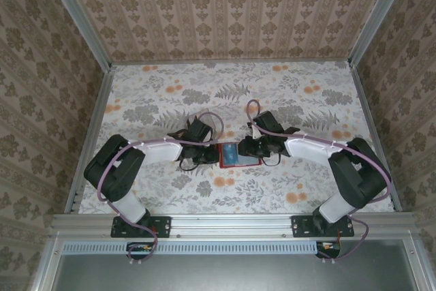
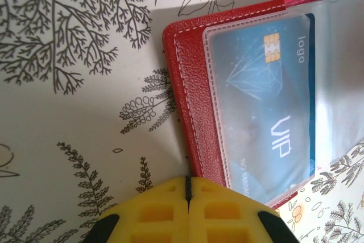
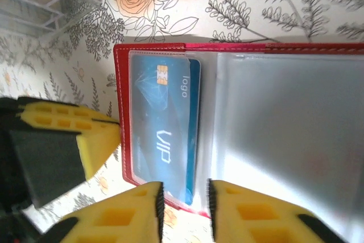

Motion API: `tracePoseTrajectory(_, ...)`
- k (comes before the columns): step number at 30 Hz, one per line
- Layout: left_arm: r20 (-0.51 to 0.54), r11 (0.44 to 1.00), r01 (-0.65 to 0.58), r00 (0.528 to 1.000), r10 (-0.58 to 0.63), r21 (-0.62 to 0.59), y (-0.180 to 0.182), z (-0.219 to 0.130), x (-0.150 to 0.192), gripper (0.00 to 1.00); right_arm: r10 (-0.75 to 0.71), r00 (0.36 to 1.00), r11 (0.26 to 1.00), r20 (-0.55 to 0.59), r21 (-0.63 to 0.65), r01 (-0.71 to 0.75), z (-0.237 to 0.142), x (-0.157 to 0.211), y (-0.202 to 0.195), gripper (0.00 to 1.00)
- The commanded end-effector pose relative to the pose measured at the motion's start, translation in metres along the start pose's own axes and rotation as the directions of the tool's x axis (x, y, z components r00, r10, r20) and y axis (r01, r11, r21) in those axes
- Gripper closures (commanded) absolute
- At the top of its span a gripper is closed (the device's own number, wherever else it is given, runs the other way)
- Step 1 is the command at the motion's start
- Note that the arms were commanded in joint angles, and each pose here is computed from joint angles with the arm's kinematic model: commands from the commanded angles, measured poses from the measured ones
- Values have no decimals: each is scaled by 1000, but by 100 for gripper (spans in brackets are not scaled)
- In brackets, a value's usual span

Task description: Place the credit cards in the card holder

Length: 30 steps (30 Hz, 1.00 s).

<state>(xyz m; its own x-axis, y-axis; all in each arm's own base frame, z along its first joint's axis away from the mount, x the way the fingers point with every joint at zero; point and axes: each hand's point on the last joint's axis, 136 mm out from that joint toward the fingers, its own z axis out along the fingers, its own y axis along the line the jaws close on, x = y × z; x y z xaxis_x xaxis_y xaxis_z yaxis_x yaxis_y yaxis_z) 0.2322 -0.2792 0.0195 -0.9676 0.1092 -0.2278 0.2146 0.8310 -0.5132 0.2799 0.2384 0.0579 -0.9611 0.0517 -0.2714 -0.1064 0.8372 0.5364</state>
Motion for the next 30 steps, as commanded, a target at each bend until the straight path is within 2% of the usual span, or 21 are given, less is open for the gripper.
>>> tracePoseTrajectory(1, -7, 1000, 17, 1000, -17, -12, 7, 0, 8, 100, -73, 996, 989, -41, 128, 78, -15, 10, -24, 65)
tracePoseTrajectory(7, 8, 1000, 21, 1000, -21, -9, 7, -1, 8, 100, -52, 998, 985, -37, 165, 57, -18, 14, -37, 58)
tracePoseTrajectory(11, 7, 1000, 16, 1000, -16, -15, 8, -3, 10, 100, -35, 999, 979, -36, 200, 41, -16, 15, -45, 47)
tracePoseTrajectory(17, 10, 1000, 14, 1000, -14, -23, 8, -6, 9, 100, -25, 998, 983, -60, 179, 35, -5, 16, -44, 50)
tracePoseTrajectory(26, 26, 1000, 25, 999, -25, -14, 7, -5, 9, 100, -27, 994, 981, -102, 187, 46, 6, 18, -48, 50)
tracePoseTrajectory(30, 20, 1000, 23, 1000, -23, -16, 6, -6, 9, 100, -29, 994, 985, -106, 166, 47, 6, 19, -44, 62)
